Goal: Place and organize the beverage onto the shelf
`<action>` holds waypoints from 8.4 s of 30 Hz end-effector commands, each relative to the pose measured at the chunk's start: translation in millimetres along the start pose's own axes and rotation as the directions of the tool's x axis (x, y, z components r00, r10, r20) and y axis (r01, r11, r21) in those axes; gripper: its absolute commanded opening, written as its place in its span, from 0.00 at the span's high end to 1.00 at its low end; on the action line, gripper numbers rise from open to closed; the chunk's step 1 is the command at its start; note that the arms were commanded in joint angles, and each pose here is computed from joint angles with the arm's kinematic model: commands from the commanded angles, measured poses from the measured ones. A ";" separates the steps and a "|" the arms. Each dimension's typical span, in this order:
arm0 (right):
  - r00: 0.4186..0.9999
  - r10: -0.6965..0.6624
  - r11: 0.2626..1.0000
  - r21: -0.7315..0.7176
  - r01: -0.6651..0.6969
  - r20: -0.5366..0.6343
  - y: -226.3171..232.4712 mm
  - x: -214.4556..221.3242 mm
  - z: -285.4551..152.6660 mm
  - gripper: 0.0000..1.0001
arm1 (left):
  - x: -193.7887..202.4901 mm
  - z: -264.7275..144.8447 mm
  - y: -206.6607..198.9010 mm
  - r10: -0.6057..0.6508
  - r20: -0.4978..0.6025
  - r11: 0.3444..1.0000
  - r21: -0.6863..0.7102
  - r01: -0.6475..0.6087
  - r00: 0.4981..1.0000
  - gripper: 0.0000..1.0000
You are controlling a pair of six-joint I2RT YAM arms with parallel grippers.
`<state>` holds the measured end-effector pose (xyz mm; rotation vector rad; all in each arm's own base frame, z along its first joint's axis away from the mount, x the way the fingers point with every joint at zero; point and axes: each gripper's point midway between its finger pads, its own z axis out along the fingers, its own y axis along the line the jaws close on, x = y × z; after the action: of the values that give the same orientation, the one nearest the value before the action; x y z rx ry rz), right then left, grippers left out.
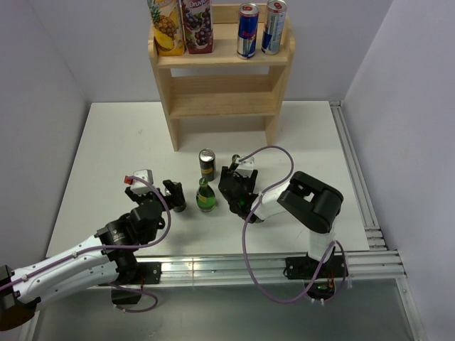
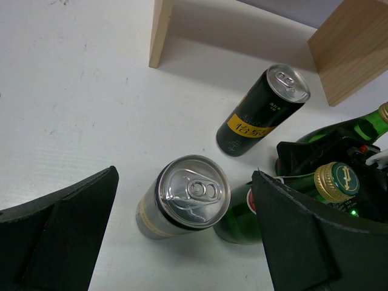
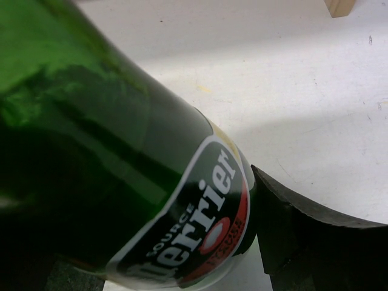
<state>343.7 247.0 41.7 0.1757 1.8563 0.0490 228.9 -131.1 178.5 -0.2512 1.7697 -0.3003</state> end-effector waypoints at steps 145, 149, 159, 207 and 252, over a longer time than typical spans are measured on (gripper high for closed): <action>0.962 0.108 0.942 -0.334 -0.019 0.251 210.3 -301.3 93.4 0.05 | -7.9 -0.1 -0.6 -0.031 0.027 0.999 -0.014 0.031 0.999 0.01; 0.962 0.108 0.942 -0.335 -0.019 0.250 208.7 -302.9 91.0 0.02 | -7.7 -0.2 -0.4 -0.028 0.026 0.999 -0.015 0.029 0.999 0.01; 0.968 0.076 0.898 -0.439 0.038 0.239 215.6 -297.4 73.6 0.00 | -8.2 -0.3 0.4 -0.032 0.030 0.999 -0.018 0.033 0.999 0.01; 0.976 0.057 0.849 -0.524 0.063 0.210 197.6 -280.5 -14.3 0.00 | -9.5 -0.4 2.1 -0.039 0.039 0.999 -0.024 0.039 0.998 0.01; 0.959 0.280 0.901 -0.357 -0.245 0.051 -27.9 -181.4 -176.1 0.00 | 48.1 -33.7 -140.6 0.170 -0.204 0.949 0.298 -0.105 0.964 0.01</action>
<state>224.1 209.7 264.7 0.1339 1.6821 0.5531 177.8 -275.2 175.7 0.2494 1.9684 -0.5182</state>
